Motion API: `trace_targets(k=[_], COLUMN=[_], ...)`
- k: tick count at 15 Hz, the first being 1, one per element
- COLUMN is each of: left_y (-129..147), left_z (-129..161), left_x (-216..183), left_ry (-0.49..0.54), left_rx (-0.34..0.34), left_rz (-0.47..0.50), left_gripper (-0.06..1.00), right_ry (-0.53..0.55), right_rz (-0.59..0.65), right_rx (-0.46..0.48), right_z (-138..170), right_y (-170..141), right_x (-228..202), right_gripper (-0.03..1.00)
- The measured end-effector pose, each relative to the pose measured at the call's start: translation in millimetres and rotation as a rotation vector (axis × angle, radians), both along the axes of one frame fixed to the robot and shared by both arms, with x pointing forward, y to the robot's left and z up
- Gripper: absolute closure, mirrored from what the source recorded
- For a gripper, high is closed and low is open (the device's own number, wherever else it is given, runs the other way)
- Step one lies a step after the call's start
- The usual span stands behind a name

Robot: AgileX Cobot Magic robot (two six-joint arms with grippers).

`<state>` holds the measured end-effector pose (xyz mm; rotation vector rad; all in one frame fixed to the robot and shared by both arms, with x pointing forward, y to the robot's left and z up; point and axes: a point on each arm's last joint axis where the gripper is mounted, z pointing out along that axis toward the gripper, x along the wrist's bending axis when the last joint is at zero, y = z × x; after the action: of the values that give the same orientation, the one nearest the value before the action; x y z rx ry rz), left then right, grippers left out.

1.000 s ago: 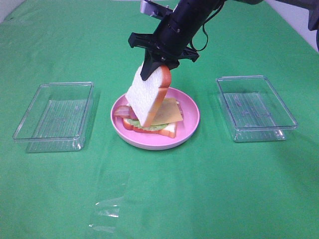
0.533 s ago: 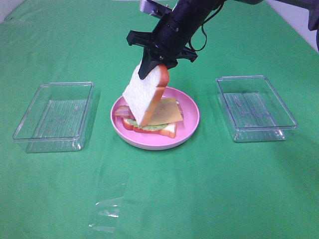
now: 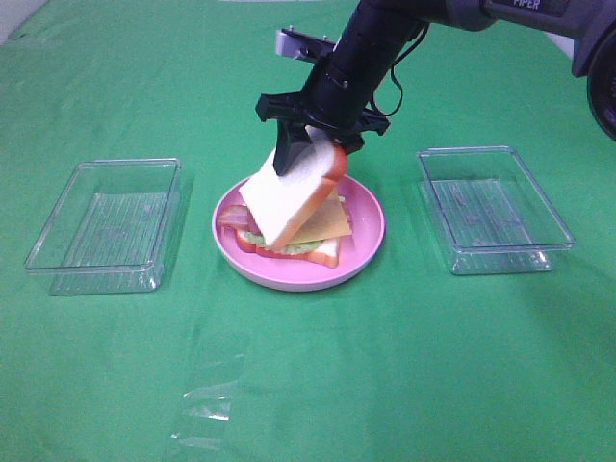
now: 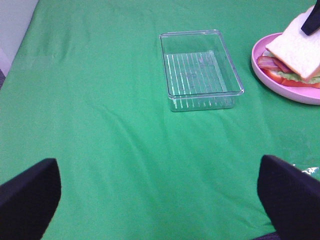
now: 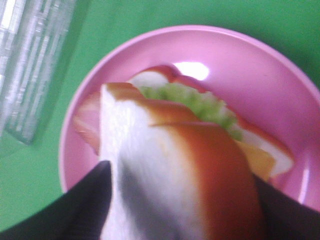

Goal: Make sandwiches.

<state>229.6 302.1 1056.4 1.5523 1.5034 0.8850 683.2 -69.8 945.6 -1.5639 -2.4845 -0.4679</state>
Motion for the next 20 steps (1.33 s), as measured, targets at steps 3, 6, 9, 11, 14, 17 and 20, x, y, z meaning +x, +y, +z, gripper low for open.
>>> trace_targets(k=[3,6,9,11,14,17,20], left_y=[0.0,0.0,0.0,0.0,0.0,0.0,0.0], left_z=[0.0,0.0,0.0,0.0,0.0,0.0,0.0], left_x=[0.0,0.0,0.0,0.0,0.0,0.0,0.0], left_ry=[0.000,0.000,0.000,0.000,0.000,0.000,0.000], left_rx=[0.000,0.000,0.000,0.000,0.000,0.000,0.000], left_rz=[0.000,0.000,0.000,0.000,0.000,0.000,0.000], left_gripper=[-0.05,-0.05,-0.05,-0.05,-0.05,-0.05,-0.05], right_ry=[-0.084,-0.208,-0.311,-0.365,-0.338,-0.243,-0.179], right_rz=[0.053,0.052,0.025,0.001,-0.001,0.008,0.013], right_rx=[-0.206,-0.241,-0.196,-0.168,-0.182,-0.225,-0.253], right_z=[17.1,85.3,141.3,178.4,195.4,180.0,158.9], right_y=[-20.4,-34.1,-42.8,-53.7,-77.7,-108.7,-135.9], right_x=[0.2,-13.7,-33.0,-57.5,-110.6,-179.5,-240.3], right_gripper=[0.03,0.00,0.00,0.00,0.00,0.00,0.00])
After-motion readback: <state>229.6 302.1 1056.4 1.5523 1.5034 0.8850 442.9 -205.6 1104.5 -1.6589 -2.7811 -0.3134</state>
